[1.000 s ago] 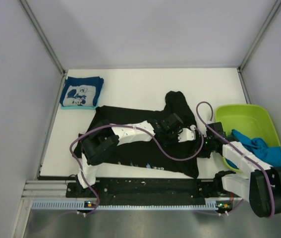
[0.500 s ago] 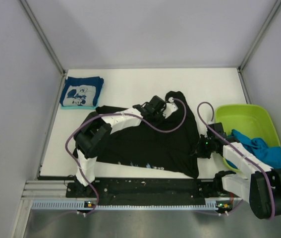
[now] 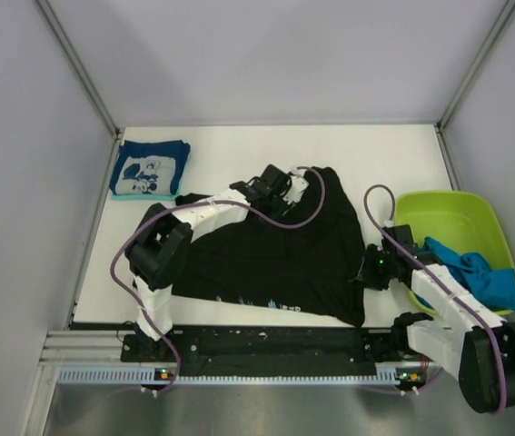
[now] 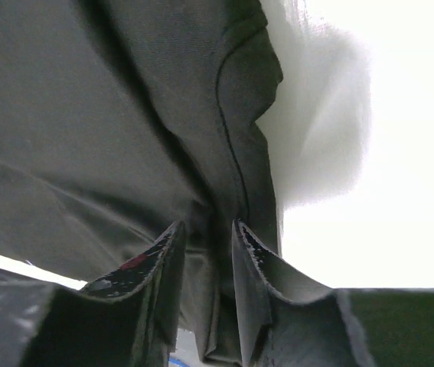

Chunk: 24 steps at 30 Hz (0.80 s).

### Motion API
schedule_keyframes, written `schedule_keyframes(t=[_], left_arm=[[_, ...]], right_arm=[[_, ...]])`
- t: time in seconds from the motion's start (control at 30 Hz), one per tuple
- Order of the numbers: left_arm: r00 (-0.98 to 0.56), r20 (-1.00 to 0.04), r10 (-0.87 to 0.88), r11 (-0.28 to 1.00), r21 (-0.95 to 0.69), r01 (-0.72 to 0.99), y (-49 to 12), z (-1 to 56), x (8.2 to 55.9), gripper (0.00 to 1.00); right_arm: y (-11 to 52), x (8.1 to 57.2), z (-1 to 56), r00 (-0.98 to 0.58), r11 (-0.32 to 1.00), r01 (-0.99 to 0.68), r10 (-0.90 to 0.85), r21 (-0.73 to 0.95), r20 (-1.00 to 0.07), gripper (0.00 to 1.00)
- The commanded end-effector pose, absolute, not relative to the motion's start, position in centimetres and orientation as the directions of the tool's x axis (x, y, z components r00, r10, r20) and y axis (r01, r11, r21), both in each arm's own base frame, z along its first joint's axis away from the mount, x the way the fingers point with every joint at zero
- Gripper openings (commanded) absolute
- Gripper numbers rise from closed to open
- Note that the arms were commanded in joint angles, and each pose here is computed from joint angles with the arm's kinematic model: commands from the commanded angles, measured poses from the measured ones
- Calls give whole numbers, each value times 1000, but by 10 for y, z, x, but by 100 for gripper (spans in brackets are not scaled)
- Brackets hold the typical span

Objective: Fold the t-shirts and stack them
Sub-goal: Grap the side of the flattened tshirt furthest away from the robot with both arms

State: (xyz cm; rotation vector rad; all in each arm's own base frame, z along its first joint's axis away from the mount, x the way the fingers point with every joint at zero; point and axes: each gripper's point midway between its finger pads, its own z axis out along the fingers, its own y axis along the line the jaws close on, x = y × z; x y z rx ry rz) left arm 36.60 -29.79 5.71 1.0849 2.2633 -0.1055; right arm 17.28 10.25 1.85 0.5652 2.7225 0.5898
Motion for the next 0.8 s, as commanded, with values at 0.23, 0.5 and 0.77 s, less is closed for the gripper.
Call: schedule_keyframes(t=[0.23, 0.5, 0.77], left_arm=[[-475, -455, 753, 656, 472, 588, -131, 130, 354, 52], [-634, -538, 556, 828, 423, 367, -50, 128, 395, 58], [-728, -519, 448, 886, 368, 283, -13, 119, 429, 52]], right_arm=[[75, 243, 131, -776, 933, 129, 306, 337, -551, 56], [91, 350, 155, -762, 965, -30, 147, 260, -631, 57], [129, 492, 140, -758, 947, -126, 101, 297, -644, 54]])
